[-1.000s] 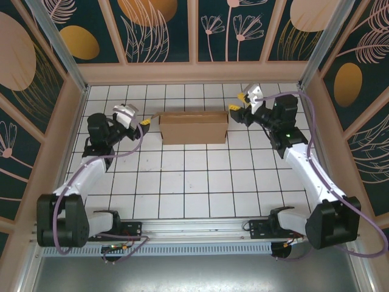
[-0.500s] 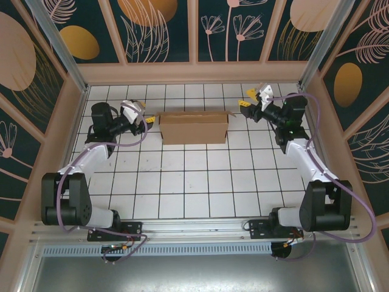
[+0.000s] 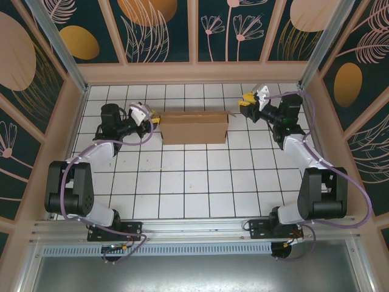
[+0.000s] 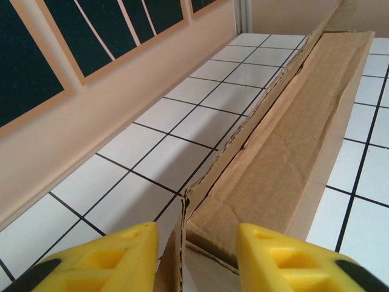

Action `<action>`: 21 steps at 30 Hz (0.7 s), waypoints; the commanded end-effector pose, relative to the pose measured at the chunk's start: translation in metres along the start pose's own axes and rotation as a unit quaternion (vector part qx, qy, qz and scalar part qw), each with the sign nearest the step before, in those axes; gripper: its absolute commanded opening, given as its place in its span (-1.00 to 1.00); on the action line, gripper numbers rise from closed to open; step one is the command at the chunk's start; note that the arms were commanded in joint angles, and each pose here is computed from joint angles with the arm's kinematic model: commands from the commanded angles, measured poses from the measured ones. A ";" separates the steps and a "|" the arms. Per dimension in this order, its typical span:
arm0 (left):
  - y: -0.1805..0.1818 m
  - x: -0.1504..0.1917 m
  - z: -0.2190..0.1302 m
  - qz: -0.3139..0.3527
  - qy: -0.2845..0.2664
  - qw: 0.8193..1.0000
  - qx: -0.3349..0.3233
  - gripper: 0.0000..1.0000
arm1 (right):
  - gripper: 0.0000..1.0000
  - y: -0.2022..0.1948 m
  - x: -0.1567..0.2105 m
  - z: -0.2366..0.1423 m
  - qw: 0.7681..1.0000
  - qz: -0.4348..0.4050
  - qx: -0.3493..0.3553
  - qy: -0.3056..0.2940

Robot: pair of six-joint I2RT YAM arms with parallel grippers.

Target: Fold the paper box

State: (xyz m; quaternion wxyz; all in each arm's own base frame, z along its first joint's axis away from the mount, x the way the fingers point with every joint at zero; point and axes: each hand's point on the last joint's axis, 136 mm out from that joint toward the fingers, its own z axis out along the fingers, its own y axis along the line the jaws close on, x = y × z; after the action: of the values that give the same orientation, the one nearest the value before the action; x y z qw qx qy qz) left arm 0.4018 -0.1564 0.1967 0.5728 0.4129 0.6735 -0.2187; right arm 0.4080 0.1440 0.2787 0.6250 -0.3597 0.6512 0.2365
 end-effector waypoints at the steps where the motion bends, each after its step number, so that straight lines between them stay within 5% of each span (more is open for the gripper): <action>1: 0.006 -0.010 0.001 0.015 -0.015 1.000 -0.010 -0.32 | -0.34 -0.001 -0.010 0.000 1.000 -0.020 -0.011 -0.001; 9: 0.009 -0.005 0.002 0.010 -0.011 1.000 -0.021 -0.71 | -0.42 0.019 0.009 0.008 0.998 -0.018 -0.051 0.040; 21: 0.011 -0.006 0.003 0.014 -0.007 1.000 -0.018 -1.00 | -0.30 0.042 0.038 0.014 0.991 -0.033 -0.107 0.073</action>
State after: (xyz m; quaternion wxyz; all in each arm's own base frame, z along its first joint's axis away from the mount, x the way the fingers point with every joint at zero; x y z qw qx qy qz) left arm 0.4096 -0.1530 0.1996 0.5841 0.4025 0.6745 -0.2047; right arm 0.3896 0.1685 0.2323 0.5477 -0.4357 0.6678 0.2533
